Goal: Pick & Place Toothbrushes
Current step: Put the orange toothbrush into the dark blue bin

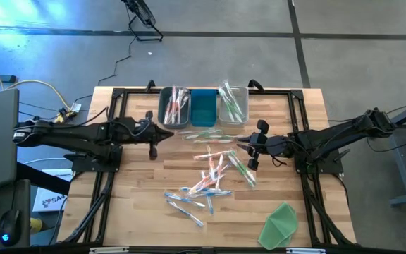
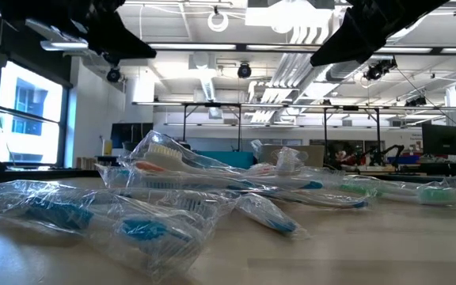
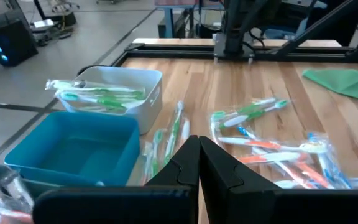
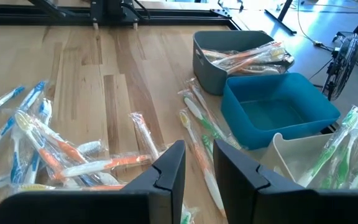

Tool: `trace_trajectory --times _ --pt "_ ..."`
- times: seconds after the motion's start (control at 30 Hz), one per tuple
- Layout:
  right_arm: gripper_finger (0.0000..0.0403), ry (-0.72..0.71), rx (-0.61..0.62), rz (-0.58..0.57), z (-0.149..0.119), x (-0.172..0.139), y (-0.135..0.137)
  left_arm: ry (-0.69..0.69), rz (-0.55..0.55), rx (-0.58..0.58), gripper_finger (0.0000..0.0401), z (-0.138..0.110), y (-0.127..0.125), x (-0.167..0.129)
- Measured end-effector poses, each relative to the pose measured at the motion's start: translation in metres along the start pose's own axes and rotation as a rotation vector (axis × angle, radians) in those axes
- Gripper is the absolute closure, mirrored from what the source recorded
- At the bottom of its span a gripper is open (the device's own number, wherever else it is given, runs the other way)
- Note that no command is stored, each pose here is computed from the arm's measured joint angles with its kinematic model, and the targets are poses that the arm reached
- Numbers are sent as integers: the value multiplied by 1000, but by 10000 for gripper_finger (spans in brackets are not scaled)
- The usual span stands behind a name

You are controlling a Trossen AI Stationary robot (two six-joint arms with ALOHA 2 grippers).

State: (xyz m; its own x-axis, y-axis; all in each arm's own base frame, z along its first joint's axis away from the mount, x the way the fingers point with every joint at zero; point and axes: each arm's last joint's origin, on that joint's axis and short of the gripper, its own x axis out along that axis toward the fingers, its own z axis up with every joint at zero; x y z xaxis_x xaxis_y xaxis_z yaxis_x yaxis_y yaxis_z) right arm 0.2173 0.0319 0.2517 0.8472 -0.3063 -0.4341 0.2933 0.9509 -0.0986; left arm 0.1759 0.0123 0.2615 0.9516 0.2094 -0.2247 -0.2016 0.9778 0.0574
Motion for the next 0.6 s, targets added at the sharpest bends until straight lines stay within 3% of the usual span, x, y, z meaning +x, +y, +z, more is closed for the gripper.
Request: trace_trajectory --times 0.27,0.47,0.6 --pt "328 1 1 -1 0 0 0 30 14 -17 401 -17 -1 2" --pt "328 -12 104 -52 3 8 -12 66 224 -16 401 -20 13 3" --pt "328 -17 94 -74 4 21 -21 80 141 -38 401 -22 23 4"
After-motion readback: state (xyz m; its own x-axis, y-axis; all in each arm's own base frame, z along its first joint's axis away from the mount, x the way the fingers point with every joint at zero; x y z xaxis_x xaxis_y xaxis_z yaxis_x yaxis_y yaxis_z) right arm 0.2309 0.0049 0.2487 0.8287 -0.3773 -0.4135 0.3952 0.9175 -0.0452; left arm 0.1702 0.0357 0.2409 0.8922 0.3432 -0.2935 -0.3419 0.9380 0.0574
